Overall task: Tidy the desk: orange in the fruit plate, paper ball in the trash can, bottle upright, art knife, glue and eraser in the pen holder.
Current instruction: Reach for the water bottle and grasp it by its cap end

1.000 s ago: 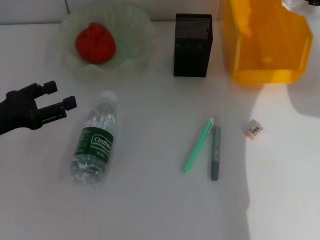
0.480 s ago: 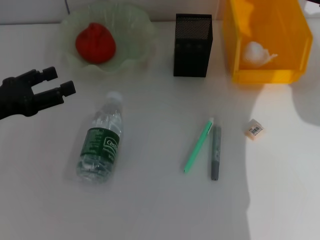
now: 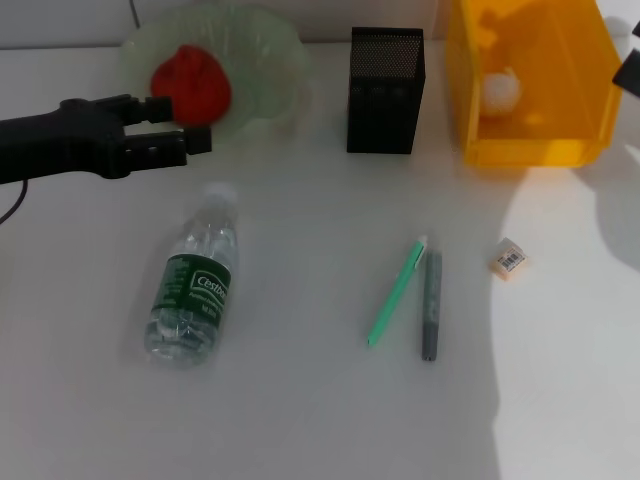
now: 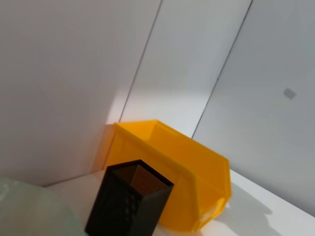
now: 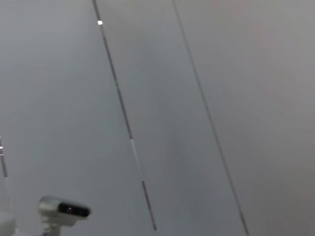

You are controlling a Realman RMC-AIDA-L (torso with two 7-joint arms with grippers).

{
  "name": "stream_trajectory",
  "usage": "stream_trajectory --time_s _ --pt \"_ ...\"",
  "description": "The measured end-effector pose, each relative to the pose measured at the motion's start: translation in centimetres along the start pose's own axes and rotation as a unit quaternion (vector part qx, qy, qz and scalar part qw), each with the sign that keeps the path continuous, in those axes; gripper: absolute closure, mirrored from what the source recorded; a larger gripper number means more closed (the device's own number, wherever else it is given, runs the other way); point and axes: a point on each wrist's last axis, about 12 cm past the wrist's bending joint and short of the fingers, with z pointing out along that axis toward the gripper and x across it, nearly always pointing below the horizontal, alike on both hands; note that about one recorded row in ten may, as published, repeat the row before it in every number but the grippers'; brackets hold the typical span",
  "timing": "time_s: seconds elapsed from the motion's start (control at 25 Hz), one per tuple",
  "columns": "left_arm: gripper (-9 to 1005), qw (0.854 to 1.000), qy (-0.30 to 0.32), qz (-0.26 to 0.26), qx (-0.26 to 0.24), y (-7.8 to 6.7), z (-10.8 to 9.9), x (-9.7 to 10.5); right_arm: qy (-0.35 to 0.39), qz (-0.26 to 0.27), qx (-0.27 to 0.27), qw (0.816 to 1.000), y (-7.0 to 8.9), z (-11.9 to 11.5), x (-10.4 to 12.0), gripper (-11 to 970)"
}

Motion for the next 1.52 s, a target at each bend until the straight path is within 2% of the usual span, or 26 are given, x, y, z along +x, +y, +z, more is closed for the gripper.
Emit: stream_trajectory --time_s 0.04,0.08,0.2,0.24,0.28,0.36,0.4,0.44,0.6,0.64,0.68,0.8,0.84,0.88,0.92,0.96,1.04,1.12,1.36,1.48,1.52 --pt "167 1.0 0.0 0.0 0.0 0.0 0.0 0.0 0.0 0.0 0.0 1.0 0.0 0.0 0.0 132" --pt "166 1.0 0.025 -0.004 0.009 -0.7 1.1 -1.4 0.005 -0.005 -0.018 1.0 0.5 -0.3 0.8 132" --pt "166 1.0 0.025 -0.004 0.009 -0.7 1.1 -1.4 0.038 0.001 -0.064 0.997 1.8 -0.7 3.2 132" --pt "166 0.998 0.056 -0.016 0.01 -1.6 2.7 -4.2 0.05 0.005 -0.072 0.996 2.0 -0.7 3.7 132" --pt "166 0.998 0.062 -0.023 0.006 -1.8 3.0 -5.0 0.05 0.005 -0.072 0.996 2.0 -0.7 3.7 132" --pt "166 0.997 0.067 -0.026 0.004 -2.0 3.3 -5.5 0.072 0.018 -0.084 0.994 2.5 -0.7 5.1 132" --pt "166 0.997 0.073 -0.033 0.003 -2.2 3.7 -6.2 0.072 0.018 -0.084 0.994 2.5 -0.7 5.1 132" --pt "166 0.996 0.082 -0.044 0.003 -2.4 4.4 -6.9 0.081 0.024 -0.091 0.992 2.9 -0.6 6.0 132" --pt "167 0.992 0.107 -0.059 -0.008 -2.6 6.3 -8.2 0.1 0.036 -0.104 0.989 3.4 -0.4 7.3 132" --pt "167 0.992 0.107 -0.059 -0.008 -2.6 6.3 -8.2 0.106 0.041 -0.105 0.988 3.4 -0.4 7.6 132" --pt "167 0.991 0.12 -0.056 -0.015 -2.7 7.3 -8.5 0.111 0.045 -0.106 0.987 3.5 -0.3 7.8 132" --pt "167 0.991 0.12 -0.056 -0.015 -2.7 7.3 -8.5 0.126 0.058 -0.104 0.985 3.5 -0.1 8.5 132" --pt "167 0.989 0.134 -0.056 -0.035 -2.6 8.4 -8.7 0.126 0.058 -0.104 0.985 3.5 -0.1 8.5 132" --pt "167 0.989 0.134 -0.056 -0.035 -2.6 8.4 -8.7 0.129 0.061 -0.103 0.984 3.5 -0.1 8.7 133" --pt "167 0.976 0.187 -0.053 -0.098 -2.1 10.6 -8.3 0.131 0.064 -0.101 0.984 3.5 0.0 8.9 133" --pt "167 0.967 0.215 -0.052 -0.128 -1.9 11.4 -7.9 0.135 0.07 -0.098 0.983 3.6 -0.1 9.2 133" --pt "167 0.967 0.215 -0.052 -0.128 -1.9 11.4 -7.9 0.136 0.072 -0.095 0.984 3.6 -0.1 9.3 133" --pt "167 0.955 0.251 -0.06 -0.149 -2.2 11.9 -7.1 0.138 0.075 -0.09 0.984 3.7 -0.3 9.5 133" --pt "167 0.949 0.277 -0.066 -0.133 -3.0 11.6 -7.0 0.14 0.085 -0.088 0.982 4.0 -0.4 10.0 133" --pt "167 0.946 0.286 -0.066 -0.136 -3.0 11.6 -7.0 0.14 0.084 -0.088 0.983 4.0 -0.3 10.2 133" --pt "167 0.943 0.288 -0.068 -0.151 -2.8 11.6 -7.0 0.14 0.083 -0.088 0.983 4.0 -0.3 10.3 133"
